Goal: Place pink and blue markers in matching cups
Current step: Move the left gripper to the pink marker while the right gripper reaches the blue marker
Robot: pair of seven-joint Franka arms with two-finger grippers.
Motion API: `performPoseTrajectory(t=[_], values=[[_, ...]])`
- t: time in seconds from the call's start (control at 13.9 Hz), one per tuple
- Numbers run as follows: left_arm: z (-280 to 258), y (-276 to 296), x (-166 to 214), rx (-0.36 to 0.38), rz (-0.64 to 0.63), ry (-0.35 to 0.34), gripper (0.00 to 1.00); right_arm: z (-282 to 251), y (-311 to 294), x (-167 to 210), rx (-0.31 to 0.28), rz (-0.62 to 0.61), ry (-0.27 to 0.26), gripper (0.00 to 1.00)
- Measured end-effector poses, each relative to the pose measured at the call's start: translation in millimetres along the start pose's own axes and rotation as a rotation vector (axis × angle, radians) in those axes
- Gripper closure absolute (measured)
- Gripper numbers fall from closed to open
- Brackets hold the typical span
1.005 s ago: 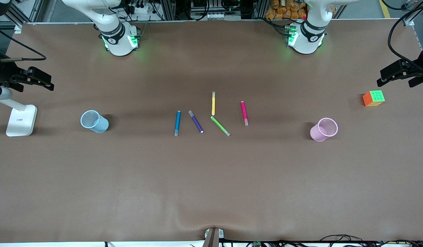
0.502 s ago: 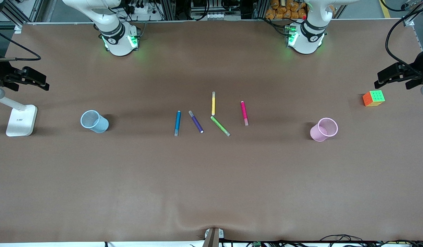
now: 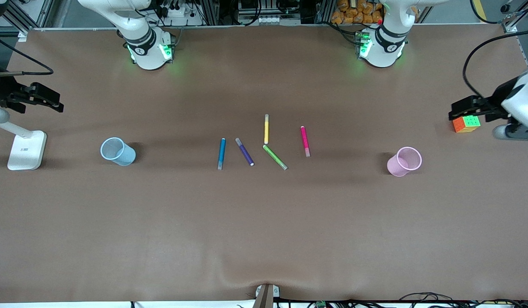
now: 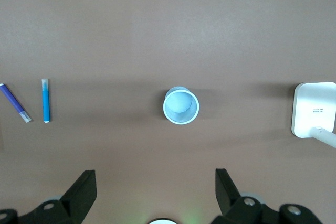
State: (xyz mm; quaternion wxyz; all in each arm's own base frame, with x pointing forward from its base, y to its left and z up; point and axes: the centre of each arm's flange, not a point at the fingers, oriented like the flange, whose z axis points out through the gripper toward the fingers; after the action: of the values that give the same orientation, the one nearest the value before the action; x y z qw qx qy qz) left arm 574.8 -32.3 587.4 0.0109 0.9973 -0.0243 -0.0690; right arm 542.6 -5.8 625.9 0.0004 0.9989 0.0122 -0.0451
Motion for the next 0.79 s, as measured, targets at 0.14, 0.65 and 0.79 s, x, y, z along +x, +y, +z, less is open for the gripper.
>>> performPoseTrajectory(t=[0.14,0.65,0.79], values=[[11,20,9,0.000,-0.007,-0.007,0.00,1,-9,-1,-0.001,-0.017,-0.008,0.00],[58,71,29,-0.006,-0.051,-0.008,0.00,3,-59,-6,-0.010,-0.108,-0.038,0.00],[78,90,30,-0.007,-0.061,-0.008,0.00,2,-55,-6,-0.009,-0.100,-0.036,0.00]])
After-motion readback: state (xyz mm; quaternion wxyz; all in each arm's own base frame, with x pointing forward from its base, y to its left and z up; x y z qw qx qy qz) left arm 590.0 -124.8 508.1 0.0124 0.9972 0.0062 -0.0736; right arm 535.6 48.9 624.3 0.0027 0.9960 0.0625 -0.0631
